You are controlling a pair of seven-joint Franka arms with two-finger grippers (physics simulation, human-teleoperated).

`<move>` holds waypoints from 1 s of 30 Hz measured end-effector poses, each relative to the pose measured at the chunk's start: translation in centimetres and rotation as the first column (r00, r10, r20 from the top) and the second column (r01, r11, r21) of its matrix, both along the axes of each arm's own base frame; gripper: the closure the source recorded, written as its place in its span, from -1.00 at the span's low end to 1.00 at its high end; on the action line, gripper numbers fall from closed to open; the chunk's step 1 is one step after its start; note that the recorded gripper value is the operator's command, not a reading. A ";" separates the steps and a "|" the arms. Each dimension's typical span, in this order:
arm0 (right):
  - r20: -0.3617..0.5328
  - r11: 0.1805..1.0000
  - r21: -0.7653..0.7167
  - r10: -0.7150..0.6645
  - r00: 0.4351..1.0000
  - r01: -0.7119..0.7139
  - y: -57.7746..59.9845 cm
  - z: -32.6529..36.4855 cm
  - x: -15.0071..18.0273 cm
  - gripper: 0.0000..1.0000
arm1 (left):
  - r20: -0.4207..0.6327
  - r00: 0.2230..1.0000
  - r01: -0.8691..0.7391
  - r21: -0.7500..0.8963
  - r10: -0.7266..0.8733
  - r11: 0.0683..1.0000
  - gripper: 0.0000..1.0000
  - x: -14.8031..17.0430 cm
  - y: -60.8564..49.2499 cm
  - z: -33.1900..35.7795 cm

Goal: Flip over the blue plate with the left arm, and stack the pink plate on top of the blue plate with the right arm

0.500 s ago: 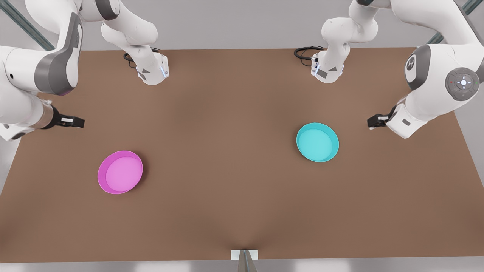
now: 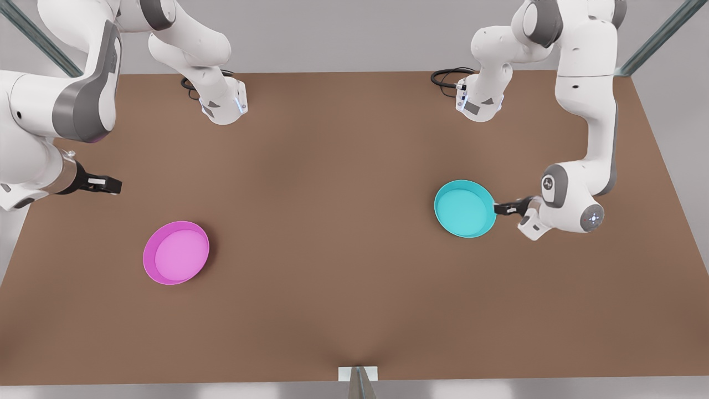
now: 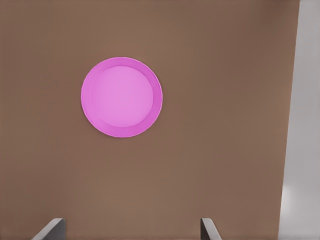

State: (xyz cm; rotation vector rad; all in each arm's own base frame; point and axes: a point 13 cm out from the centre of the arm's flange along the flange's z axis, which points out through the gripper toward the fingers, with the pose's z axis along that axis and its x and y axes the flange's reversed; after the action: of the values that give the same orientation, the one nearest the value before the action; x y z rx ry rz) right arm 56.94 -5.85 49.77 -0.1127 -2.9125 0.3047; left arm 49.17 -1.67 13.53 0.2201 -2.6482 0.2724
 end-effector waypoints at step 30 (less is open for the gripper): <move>-0.054 1.000 -0.012 -0.017 0.998 0.016 -0.3 -0.4 -1.3 -1.00 | 0.262 0.901 0.400 -0.193 -0.346 0.896 0.07 1.3 -1.1 -8.4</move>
State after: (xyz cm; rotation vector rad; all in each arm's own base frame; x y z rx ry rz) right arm 55.67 -6.10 49.36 -0.1285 -2.8554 0.3172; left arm 50.42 -2.77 5.13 -0.4247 -2.7677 0.5099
